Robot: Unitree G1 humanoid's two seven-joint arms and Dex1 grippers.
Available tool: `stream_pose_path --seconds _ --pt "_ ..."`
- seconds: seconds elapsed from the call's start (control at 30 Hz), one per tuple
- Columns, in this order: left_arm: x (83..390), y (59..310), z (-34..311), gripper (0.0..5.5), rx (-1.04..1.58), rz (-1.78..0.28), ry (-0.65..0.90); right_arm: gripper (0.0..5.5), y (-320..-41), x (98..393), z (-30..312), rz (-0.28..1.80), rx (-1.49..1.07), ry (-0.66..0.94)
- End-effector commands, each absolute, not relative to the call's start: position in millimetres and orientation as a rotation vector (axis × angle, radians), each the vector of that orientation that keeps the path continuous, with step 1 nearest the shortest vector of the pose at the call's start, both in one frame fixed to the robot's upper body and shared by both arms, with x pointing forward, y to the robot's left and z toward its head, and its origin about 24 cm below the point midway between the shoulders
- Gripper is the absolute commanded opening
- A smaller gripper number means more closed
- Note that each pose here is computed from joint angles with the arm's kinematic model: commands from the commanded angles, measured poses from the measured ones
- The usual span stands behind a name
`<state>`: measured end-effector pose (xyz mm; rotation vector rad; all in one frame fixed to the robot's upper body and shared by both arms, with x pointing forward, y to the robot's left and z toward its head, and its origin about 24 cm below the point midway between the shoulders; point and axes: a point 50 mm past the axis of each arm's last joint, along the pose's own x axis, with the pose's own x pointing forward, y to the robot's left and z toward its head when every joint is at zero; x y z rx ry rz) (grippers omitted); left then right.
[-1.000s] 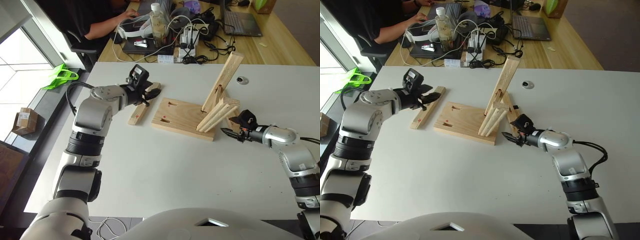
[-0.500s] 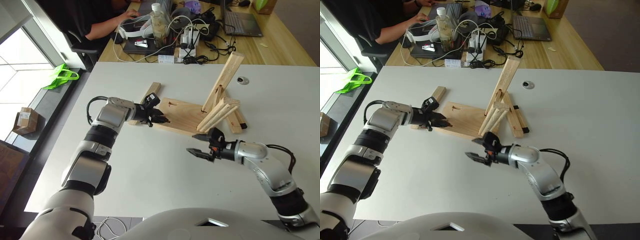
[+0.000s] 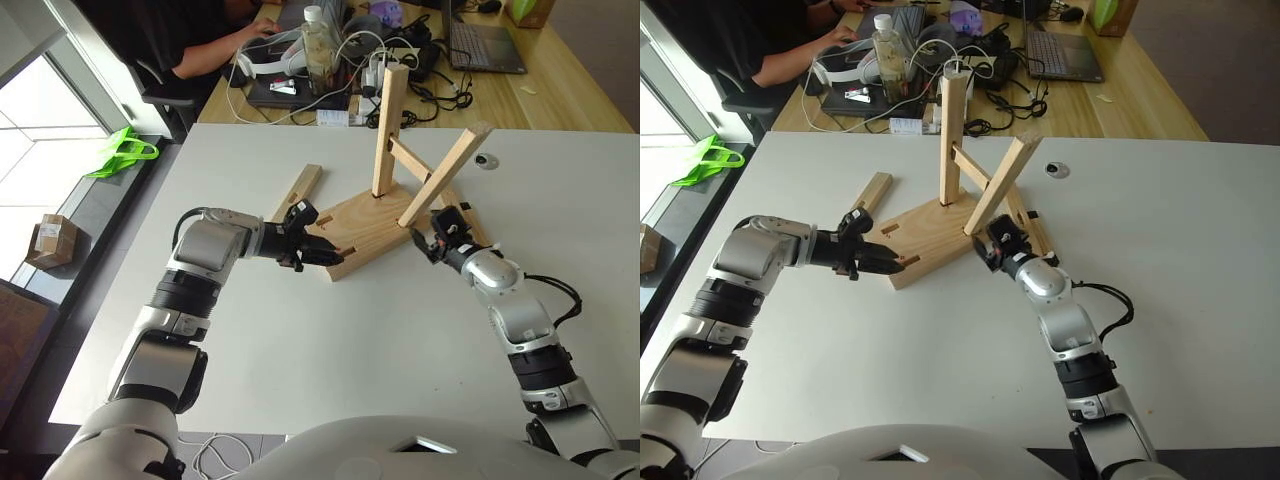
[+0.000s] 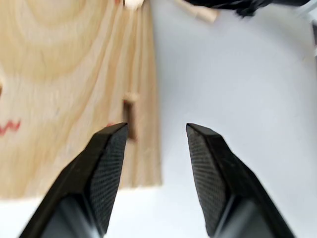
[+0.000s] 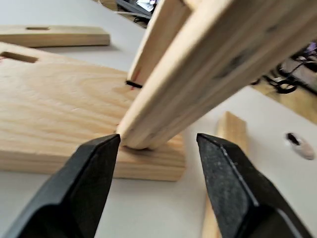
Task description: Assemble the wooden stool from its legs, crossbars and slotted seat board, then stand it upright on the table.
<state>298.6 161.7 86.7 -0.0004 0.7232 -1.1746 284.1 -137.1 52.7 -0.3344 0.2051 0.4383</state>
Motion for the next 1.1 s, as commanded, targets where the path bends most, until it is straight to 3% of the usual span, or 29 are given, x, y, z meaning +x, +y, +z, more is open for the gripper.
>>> stream_pose_path --seconds 0.03,0.13,0.23,0.43,0.57,0.8,1.1 --pt "316.4 161.1 113.0 2.17 -0.058 -1.047 0.555 2.89 -129.0 286.6 59.2 0.478 -0.205 0.193" --pt "352.1 186.9 116.2 2.17 -0.065 -0.721 0.486 2.89 -119.2 276.7 56.0 0.557 -0.099 0.265" --pt "365.2 195.5 95.3 2.17 0.002 -0.594 0.555 2.89 -109.3 268.9 56.8 0.607 -0.015 0.314" --pt "358.7 181.2 49.6 2.17 -0.01 -0.614 0.787 2.89 -88.2 257.7 69.4 0.658 0.147 0.371" --pt "338.4 179.6 34.5 2.17 -0.112 -0.71 0.879 2.89 -94.7 253.8 67.0 0.618 0.151 0.435" --pt "299.1 165.8 53.9 2.17 -0.26 -0.799 0.802 2.89 -129.3 266.9 47.6 0.219 0.198 0.548" --pt "283.8 143.4 67.7 2.17 -0.396 -0.779 0.73 2.89 -99.2 283.1 41.1 0.205 0.504 0.676"
